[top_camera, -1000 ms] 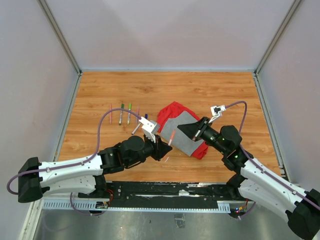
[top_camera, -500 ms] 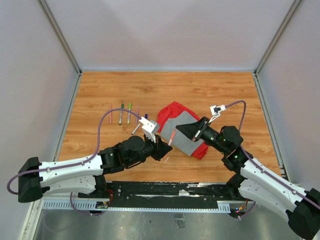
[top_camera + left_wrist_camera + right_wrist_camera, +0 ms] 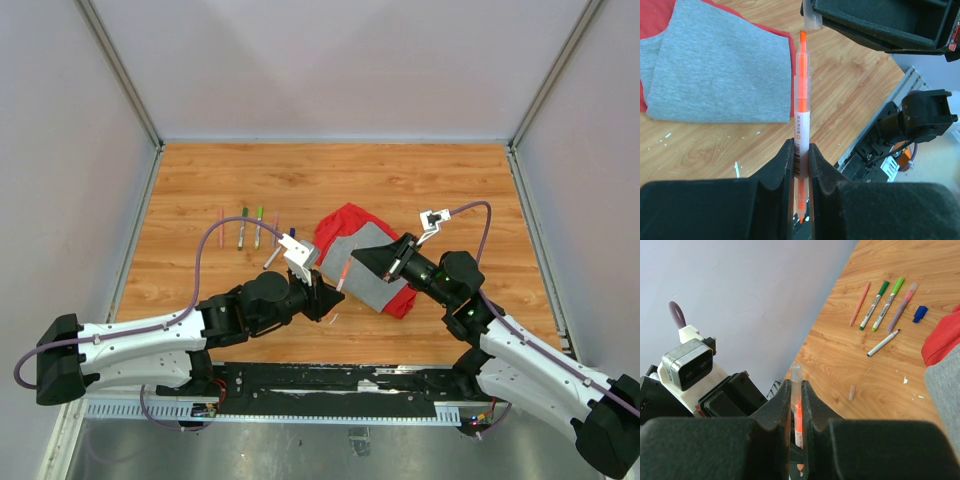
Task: Insert the pens into the pen caps
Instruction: Insert the pen cap onto the pen.
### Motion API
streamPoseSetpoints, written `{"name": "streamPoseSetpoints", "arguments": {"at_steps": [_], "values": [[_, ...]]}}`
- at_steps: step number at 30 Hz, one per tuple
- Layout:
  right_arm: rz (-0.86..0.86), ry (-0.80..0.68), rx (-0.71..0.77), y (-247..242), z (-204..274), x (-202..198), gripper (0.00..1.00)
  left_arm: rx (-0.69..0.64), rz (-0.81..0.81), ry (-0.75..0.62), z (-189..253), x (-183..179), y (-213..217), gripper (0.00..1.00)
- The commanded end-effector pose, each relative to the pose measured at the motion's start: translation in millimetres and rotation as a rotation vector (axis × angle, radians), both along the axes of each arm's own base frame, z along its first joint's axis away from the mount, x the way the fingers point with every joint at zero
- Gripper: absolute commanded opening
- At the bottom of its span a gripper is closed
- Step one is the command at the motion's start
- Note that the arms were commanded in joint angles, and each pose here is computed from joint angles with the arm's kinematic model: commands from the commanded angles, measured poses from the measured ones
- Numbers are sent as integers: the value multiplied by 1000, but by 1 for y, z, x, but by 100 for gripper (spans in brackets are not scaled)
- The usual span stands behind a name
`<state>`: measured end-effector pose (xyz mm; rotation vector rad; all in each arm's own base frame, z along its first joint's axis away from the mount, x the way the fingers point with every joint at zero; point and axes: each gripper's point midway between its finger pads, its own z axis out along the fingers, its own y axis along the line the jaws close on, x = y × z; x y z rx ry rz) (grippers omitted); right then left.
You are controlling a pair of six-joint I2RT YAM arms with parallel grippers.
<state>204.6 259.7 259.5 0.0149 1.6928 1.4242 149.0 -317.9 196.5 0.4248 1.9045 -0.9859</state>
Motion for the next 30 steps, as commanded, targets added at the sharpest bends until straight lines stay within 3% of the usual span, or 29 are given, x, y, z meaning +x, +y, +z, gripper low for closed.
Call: {"name": "streamPoseSetpoints", "arguments": {"at_steps": [1, 30], "values": [[-12, -26, 46, 1, 17, 1, 1, -24, -9, -30, 13, 0, -5, 1], [1, -9, 50, 3, 11, 0, 1, -10, -3, -26, 10, 0, -4, 1]]}}
